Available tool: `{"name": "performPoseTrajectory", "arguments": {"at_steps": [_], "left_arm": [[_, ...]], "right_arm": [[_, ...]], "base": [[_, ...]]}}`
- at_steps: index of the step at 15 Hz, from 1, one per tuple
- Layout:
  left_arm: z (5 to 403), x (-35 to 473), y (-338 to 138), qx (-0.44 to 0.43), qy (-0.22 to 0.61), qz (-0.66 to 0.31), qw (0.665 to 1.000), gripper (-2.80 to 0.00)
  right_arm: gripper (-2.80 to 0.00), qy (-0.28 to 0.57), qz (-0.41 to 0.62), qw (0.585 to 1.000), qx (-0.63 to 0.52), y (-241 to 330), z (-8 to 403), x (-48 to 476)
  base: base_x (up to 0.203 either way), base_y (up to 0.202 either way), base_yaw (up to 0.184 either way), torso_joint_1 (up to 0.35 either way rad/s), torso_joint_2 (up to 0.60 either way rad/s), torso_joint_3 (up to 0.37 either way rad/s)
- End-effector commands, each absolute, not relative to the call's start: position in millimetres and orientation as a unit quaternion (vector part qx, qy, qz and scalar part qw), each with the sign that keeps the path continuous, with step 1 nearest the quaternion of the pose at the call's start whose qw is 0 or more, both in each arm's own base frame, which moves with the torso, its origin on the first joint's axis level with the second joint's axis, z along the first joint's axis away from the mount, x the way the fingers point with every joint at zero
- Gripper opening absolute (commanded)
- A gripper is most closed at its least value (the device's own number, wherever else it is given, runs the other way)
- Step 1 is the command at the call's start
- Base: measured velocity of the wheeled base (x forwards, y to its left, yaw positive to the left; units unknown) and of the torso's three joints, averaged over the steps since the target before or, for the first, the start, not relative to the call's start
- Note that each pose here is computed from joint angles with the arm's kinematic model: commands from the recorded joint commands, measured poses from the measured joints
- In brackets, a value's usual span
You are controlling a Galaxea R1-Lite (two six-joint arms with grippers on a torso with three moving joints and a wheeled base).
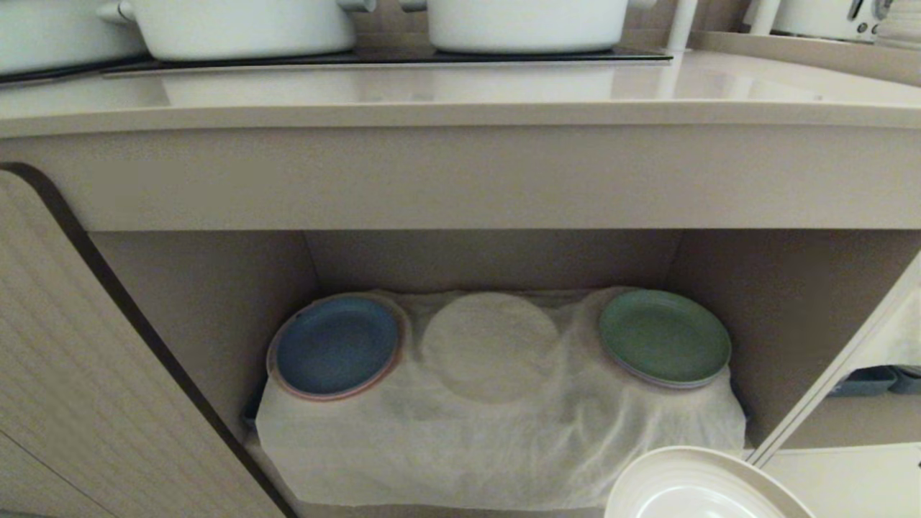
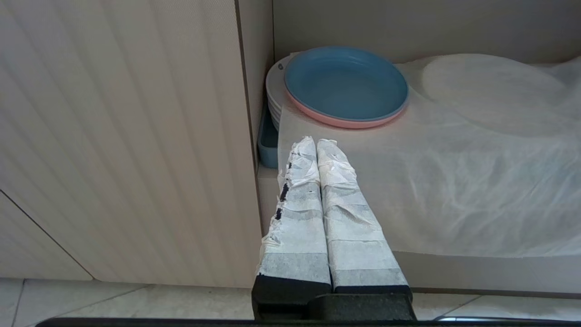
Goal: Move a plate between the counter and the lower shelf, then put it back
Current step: Put the plate in the cupboard
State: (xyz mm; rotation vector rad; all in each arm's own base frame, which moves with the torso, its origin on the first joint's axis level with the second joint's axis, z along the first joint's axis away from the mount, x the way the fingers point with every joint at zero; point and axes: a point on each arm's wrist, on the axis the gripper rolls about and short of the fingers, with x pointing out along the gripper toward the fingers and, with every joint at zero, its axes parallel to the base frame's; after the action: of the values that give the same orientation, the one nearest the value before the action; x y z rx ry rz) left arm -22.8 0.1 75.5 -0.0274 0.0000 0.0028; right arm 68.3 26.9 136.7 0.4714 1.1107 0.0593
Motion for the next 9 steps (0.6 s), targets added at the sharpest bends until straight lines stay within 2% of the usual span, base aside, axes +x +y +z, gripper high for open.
{"name": "performPoseTrajectory", "arguments": {"at_steps": [1,9], "left_arm": [[75.6,-22.8,0.1,-0.014,-0.001,0.002,1.000,-2.80],[75.5,-22.8,0.1,-0.014,0.000,0.002,1.000,-2.80]], "right_arm": [[-2.80,0.524,0.026,0.822,0.223,26.8,136.2,67.9],[-2.80,0.519,0.028,0.825,0.223,27.1,136.9,68.9]], "base": [[0.000,0.000,0.000,0.000,0.00,0.000],[0.000,0.000,0.000,0.000,0.00,0.000]]}}
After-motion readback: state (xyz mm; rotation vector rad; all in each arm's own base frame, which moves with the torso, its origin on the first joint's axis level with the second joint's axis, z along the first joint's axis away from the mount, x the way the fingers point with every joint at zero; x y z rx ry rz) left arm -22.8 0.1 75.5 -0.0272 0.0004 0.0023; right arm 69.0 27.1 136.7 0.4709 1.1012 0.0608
